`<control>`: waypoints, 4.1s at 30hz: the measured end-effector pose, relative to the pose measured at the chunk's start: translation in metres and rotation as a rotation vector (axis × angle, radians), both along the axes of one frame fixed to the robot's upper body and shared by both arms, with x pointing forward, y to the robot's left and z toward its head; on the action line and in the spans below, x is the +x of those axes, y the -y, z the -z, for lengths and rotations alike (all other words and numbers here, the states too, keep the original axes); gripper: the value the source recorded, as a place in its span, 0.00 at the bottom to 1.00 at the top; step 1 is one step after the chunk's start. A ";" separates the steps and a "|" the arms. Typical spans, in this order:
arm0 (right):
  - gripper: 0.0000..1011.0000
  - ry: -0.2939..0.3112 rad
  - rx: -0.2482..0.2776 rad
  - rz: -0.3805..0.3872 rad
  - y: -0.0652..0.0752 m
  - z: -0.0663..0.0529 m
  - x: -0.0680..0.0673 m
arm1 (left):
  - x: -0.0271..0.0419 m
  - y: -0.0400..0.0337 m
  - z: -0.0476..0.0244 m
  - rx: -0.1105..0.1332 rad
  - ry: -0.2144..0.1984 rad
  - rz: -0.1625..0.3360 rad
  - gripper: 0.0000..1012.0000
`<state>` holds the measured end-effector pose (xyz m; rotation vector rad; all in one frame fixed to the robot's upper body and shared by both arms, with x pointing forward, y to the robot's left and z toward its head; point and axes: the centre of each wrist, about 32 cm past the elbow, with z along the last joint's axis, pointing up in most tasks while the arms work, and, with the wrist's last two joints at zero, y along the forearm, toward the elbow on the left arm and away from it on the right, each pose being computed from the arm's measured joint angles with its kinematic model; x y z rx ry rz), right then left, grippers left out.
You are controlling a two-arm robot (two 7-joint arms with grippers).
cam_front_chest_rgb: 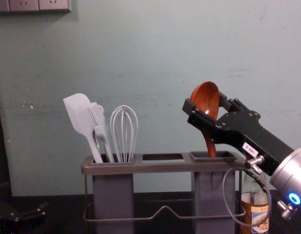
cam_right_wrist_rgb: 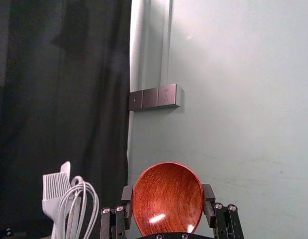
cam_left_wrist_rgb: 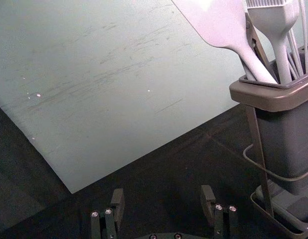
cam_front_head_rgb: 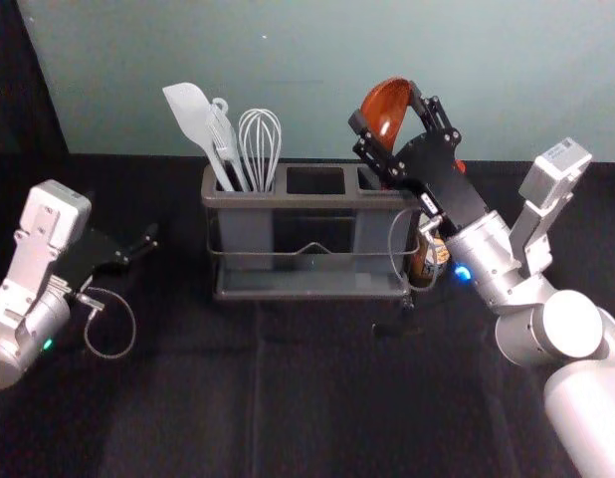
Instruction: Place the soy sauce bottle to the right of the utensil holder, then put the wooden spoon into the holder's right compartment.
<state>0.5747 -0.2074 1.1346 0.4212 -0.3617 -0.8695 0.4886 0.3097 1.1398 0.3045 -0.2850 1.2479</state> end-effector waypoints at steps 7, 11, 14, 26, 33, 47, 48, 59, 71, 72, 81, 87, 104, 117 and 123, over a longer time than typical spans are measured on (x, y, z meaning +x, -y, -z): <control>0.83 -0.012 0.001 -0.004 0.000 0.007 -0.004 | 0.0000 0.0000 0.0000 0.000 0.000 0.000 0.99; 0.89 -0.012 0.007 -0.003 0.000 0.008 -0.005 | 0.0000 0.0000 0.0000 0.000 0.000 0.000 0.99; 0.97 -0.002 0.012 -0.002 -0.001 0.005 -0.004 | 0.0000 0.0000 0.0000 0.000 0.000 0.000 0.99; 0.99 0.100 0.033 0.029 0.002 -0.027 -0.003 | 0.0000 0.0000 0.0000 0.000 0.000 0.000 0.99; 0.99 0.127 0.042 0.093 0.016 -0.034 -0.013 | 0.0000 0.0000 0.0000 0.000 0.000 0.000 0.99; 0.99 0.216 0.069 0.415 0.071 -0.029 -0.033 | 0.0000 0.0000 0.0000 0.000 0.000 0.000 0.99; 0.99 0.218 0.060 0.428 0.073 -0.029 -0.034 | 0.0000 0.0000 0.0000 0.000 0.000 0.000 0.99; 0.99 -0.081 -0.073 0.529 0.095 -0.015 -0.061 | 0.0000 0.0000 0.0000 0.000 0.000 0.000 0.99; 0.99 -0.331 -0.172 0.550 0.099 -0.004 -0.080 | 0.0000 0.0000 0.0000 0.000 0.000 0.000 0.99; 0.99 -0.339 -0.174 0.549 0.099 -0.003 -0.081 | 0.0000 0.0000 0.0000 0.000 0.000 0.000 0.99; 0.99 -0.376 -0.171 0.536 0.098 0.004 -0.083 | 0.0000 0.0000 0.0000 0.000 0.000 0.000 0.99; 0.99 -0.370 -0.165 0.532 0.098 0.004 -0.083 | 0.0000 0.0000 0.0000 0.000 0.000 0.000 0.99; 0.99 -0.368 -0.165 0.532 0.098 0.004 -0.083 | 0.0000 0.0000 0.0000 0.000 0.000 0.000 0.99; 0.99 -0.368 -0.166 0.532 0.098 0.003 -0.083 | 0.0000 0.0000 0.0000 0.000 0.000 0.000 0.99; 0.99 -0.368 -0.166 0.532 0.098 0.004 -0.083 | 0.0000 0.0000 0.0000 0.000 0.000 0.000 0.99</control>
